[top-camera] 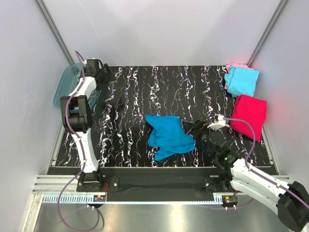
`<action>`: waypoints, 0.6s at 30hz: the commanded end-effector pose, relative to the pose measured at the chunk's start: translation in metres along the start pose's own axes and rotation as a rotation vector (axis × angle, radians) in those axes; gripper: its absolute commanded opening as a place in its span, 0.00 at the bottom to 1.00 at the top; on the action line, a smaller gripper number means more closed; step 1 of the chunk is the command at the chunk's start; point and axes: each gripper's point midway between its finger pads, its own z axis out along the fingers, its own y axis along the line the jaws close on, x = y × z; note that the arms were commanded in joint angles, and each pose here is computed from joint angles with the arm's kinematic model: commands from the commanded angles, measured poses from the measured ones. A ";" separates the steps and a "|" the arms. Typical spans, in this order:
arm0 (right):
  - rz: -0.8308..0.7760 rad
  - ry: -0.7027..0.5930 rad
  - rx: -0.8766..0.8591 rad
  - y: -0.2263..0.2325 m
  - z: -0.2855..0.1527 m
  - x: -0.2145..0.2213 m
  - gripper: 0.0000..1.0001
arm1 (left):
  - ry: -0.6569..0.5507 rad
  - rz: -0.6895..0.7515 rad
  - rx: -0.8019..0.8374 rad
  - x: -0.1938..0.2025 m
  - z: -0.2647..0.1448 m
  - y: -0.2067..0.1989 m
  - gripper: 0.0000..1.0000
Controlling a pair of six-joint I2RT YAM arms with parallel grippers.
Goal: Fold and stack the t-shirts
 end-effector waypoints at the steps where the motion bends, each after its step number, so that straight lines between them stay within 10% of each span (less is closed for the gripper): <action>1: -0.005 -0.023 -0.028 0.007 0.001 -0.005 0.97 | -0.091 -0.018 0.117 -0.031 -0.051 -0.039 0.99; 10: 0.001 0.008 -0.048 0.011 0.003 0.002 0.97 | -0.354 0.096 0.343 -0.047 -0.224 -0.134 0.99; 18: 0.011 0.009 -0.055 0.012 0.002 0.003 0.96 | -0.387 0.039 0.139 0.045 -0.274 -0.068 0.99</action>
